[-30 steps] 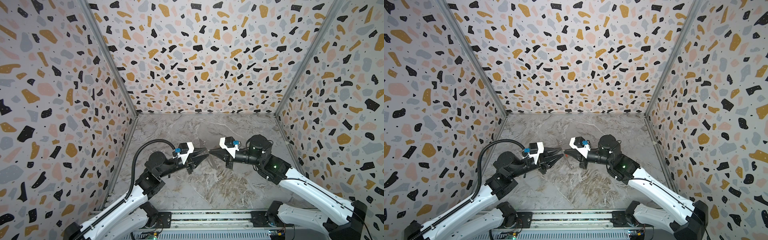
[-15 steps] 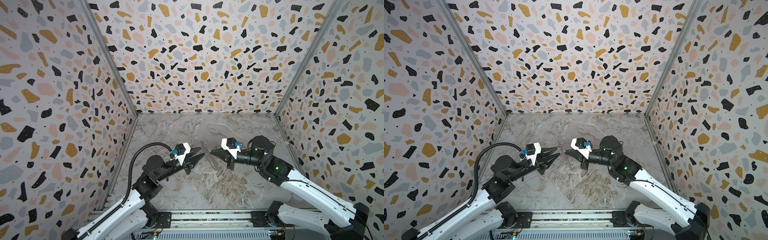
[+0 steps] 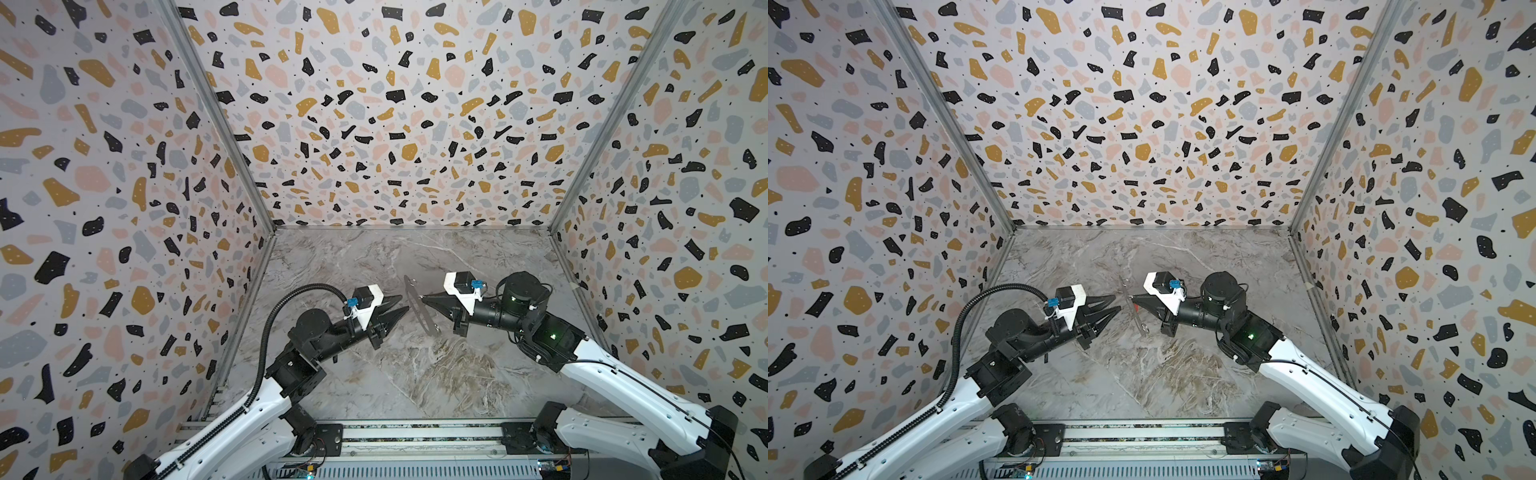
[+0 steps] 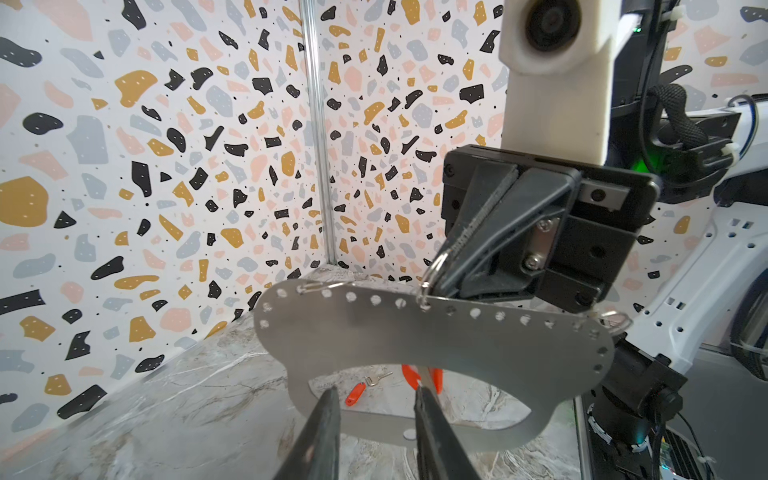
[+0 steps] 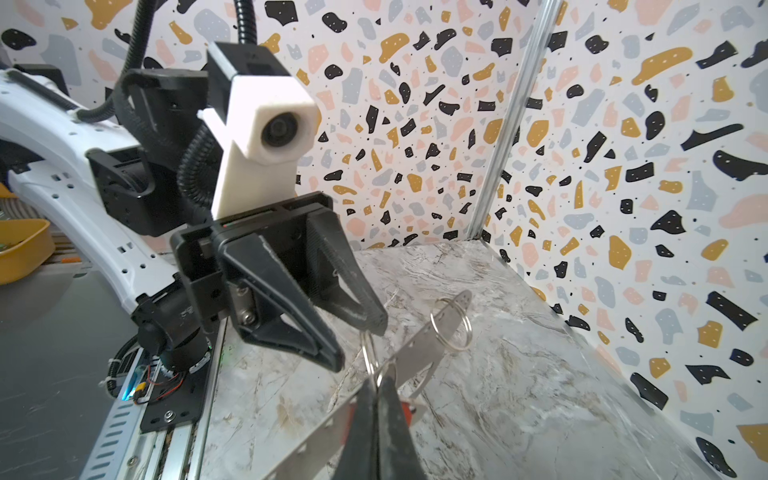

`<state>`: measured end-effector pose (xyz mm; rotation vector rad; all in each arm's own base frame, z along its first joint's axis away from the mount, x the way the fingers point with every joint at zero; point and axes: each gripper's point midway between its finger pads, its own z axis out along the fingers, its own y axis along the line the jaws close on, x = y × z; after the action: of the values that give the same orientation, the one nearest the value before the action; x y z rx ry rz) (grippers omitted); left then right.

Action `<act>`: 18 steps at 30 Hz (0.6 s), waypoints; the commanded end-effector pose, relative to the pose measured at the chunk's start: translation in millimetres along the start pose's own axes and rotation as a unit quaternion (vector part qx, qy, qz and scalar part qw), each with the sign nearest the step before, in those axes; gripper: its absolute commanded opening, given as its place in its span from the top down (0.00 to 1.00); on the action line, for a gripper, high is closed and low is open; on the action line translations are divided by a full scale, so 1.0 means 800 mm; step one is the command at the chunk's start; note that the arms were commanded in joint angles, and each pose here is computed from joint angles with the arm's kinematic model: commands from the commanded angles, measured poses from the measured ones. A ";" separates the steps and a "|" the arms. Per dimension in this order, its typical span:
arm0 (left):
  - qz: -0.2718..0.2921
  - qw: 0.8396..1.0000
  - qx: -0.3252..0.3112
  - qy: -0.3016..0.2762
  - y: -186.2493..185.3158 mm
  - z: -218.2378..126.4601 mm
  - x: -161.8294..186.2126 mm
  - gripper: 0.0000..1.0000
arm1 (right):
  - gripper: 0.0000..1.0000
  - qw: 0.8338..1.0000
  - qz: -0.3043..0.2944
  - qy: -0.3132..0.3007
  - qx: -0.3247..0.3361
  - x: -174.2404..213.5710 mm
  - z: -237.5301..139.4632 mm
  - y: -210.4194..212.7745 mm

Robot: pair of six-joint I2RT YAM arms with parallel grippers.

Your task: Put the keys on the keyring

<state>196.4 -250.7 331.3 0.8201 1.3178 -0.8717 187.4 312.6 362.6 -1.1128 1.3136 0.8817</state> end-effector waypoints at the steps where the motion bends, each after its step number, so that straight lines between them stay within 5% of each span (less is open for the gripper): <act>1: -0.009 0.999 0.025 -0.024 -0.011 -0.002 -0.016 0.69 | 1.00 0.998 0.010 -0.034 0.047 -0.018 0.002 -0.020; 9: -0.028 0.998 0.020 -0.046 -0.014 -0.013 -0.020 0.68 | 1.00 0.990 0.014 -0.055 0.128 -0.022 0.015 -0.045; 18: -0.044 0.995 0.089 -0.022 -0.045 -0.015 -0.003 0.76 | 1.00 0.980 0.011 -0.057 0.189 -0.026 0.037 -0.064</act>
<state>172.0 -251.6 328.4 0.8369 1.3016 -1.0226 234.5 333.8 348.8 -0.8511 1.4018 0.6942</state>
